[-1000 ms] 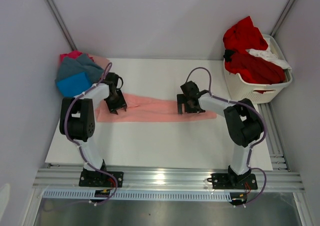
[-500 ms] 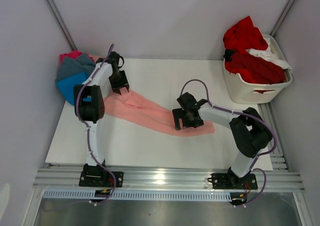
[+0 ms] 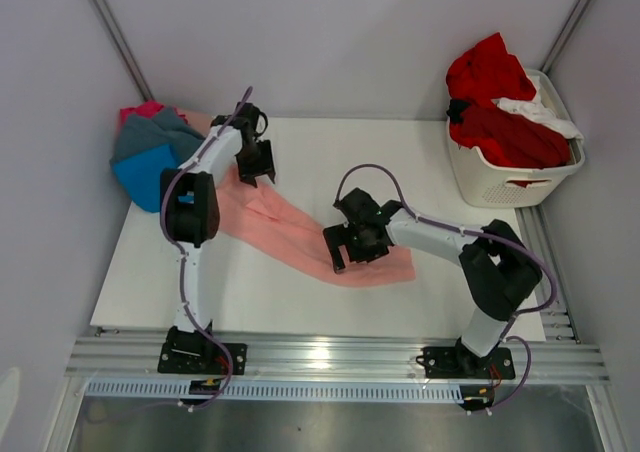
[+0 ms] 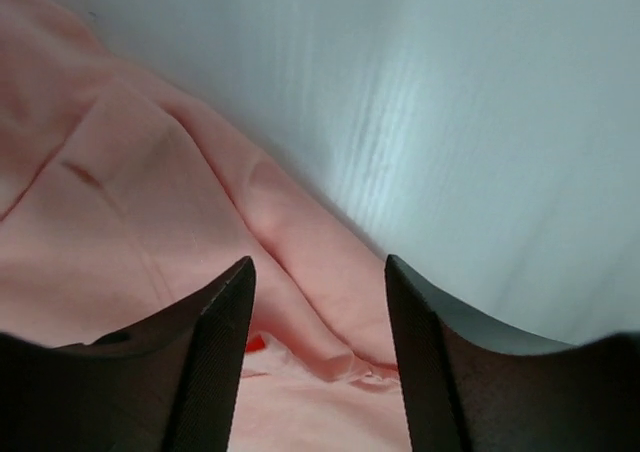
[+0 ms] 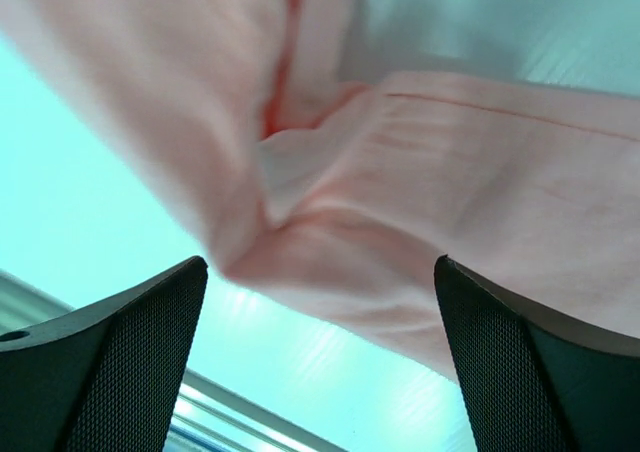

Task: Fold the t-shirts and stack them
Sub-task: Rotate the tshirt 90 degrees

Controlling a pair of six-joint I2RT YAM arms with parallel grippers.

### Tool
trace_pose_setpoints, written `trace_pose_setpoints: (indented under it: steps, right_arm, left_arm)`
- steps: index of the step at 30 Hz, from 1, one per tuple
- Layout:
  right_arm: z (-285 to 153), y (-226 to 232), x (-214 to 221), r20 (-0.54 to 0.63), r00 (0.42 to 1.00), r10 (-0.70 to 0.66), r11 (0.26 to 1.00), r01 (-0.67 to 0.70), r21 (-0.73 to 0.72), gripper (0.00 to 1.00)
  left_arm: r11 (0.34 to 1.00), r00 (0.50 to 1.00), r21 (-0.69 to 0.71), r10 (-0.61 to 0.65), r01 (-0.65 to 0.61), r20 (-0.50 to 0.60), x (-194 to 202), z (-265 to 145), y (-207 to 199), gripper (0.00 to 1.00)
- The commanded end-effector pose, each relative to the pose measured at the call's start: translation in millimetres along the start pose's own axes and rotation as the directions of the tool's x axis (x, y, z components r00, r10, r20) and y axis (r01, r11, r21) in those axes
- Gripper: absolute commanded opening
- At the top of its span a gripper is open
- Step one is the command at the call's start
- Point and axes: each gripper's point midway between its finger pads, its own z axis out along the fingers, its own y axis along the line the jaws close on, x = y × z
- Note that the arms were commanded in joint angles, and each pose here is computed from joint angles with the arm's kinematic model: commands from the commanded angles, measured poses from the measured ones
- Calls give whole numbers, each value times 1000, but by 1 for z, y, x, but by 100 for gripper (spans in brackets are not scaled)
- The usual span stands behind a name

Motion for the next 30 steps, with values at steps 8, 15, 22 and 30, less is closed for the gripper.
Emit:
trace_pose_setpoints:
  steps: [8,15,22,30]
  right_arm:
    - [-122,17,-120,591,797,-119,989,148,0,99]
    - [-82,19,-204,575,816,58,925,173,-339,99]
    - [-31,67,-263,464,882,80,756,249,-605,96]
    - [-21,127,-271,387,921,42,528,309,-791,85]
  left_arm:
    - [986,829,163,-52,-47,557,-40,-178,-20,59]
    - [961,785,259,-237,101,573,50,-186,10,58]
    - [951,823,309,-195,25,534,153,-174,10,52]
    - [898,838,439,-215,-34,503,222,-159,5,35]
